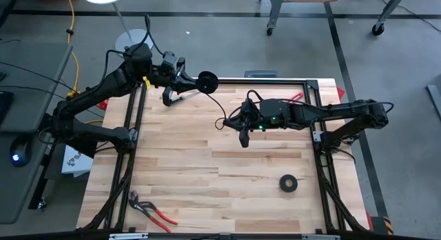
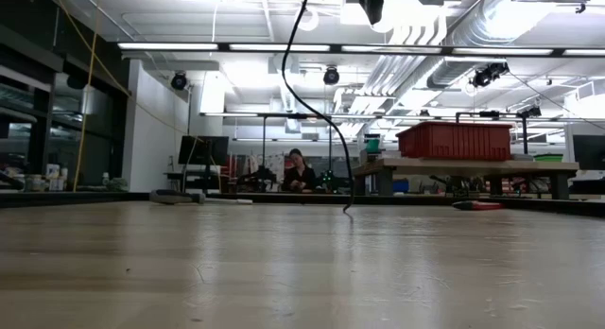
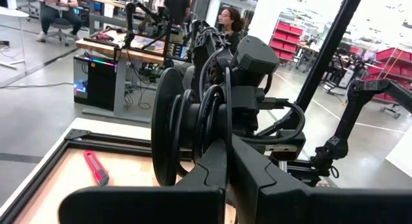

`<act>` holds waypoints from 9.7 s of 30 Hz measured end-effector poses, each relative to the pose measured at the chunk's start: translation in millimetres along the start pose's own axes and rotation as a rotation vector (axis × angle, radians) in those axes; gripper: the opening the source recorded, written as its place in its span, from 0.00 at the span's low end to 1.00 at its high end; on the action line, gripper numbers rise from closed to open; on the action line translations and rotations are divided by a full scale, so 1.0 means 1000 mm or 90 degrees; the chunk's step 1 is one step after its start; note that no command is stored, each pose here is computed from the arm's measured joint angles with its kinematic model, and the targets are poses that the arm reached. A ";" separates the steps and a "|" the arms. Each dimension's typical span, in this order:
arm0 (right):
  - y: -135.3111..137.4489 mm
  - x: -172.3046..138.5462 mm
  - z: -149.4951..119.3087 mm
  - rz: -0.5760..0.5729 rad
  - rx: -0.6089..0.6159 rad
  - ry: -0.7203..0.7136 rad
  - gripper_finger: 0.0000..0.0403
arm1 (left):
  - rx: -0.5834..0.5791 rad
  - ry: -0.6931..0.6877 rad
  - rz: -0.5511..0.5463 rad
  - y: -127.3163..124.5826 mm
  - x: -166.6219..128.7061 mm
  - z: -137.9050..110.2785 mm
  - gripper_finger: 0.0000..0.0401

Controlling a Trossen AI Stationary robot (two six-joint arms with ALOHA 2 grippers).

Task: Coil cords
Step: Coil the black wire on the black spool

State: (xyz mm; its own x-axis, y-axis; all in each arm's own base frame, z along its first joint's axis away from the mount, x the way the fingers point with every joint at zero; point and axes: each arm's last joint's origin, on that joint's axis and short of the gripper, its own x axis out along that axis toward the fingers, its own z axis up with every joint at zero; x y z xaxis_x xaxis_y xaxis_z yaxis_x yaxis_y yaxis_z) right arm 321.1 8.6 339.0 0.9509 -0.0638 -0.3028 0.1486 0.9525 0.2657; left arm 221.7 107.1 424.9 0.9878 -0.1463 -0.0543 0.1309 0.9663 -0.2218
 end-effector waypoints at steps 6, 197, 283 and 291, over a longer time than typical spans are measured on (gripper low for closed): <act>0.000 0.000 0.000 0.000 -0.004 0.000 0.00 | 0.001 -0.001 0.000 0.000 0.000 0.000 0.00; 0.020 0.000 -0.004 0.127 -0.061 0.014 0.00 | -0.113 -0.090 -0.264 -0.006 0.067 -0.005 0.00; -0.019 -0.038 -0.020 -0.152 -0.019 0.197 0.49 | -0.124 0.132 -0.139 -0.014 0.035 -0.036 0.00; -0.017 -0.008 -0.023 -0.124 -0.023 0.159 0.49 | -0.085 0.045 -0.137 -0.015 0.037 -0.021 0.00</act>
State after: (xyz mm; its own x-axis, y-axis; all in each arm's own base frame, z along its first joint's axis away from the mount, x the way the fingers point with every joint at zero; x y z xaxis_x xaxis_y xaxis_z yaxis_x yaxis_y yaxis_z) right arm 304.9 -0.3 315.4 0.8088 -0.1745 -0.5616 0.3067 0.9400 0.1496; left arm 254.5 82.6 406.3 0.9293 -0.3647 -0.0590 0.3206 0.8755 -0.3614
